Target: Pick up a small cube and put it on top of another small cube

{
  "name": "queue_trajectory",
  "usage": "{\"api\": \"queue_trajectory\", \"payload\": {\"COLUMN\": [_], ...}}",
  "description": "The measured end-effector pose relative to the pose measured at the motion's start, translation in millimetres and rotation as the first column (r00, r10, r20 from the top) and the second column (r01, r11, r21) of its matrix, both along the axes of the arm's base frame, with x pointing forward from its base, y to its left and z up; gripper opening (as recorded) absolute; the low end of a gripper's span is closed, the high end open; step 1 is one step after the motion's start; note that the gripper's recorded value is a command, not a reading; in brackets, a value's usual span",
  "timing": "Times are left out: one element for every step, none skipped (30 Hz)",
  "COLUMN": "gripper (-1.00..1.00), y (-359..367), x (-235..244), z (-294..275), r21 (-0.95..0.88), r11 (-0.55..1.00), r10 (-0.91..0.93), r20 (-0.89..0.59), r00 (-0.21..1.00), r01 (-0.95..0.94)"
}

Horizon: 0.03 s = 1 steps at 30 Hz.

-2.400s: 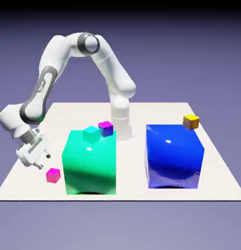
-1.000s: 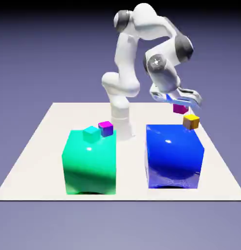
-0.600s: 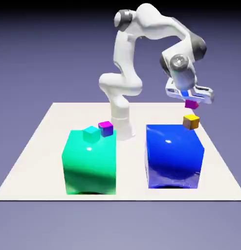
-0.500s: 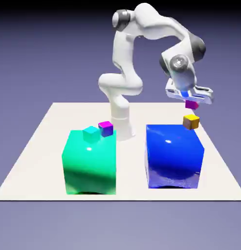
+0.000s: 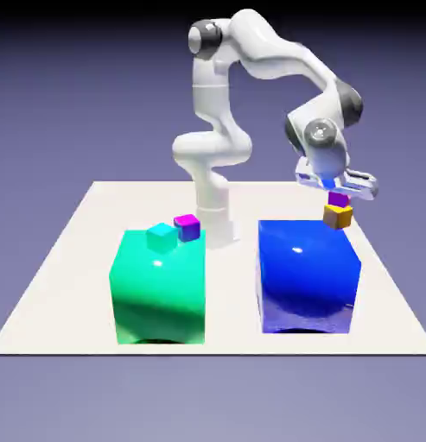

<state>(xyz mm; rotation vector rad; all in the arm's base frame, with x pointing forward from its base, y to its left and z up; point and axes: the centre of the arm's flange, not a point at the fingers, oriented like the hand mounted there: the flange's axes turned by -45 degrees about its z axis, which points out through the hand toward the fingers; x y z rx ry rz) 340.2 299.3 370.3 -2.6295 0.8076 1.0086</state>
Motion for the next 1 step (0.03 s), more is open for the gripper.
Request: {"api": "queue_trajectory", "payload": {"gripper": [1.00], "y": [0.0], "x": [0.0], "z": [0.0], "r21": [0.000], "r11": [1.000], "r10": [0.000], "r20": [0.000], "r00": [1.000], "r01": [0.000]}}
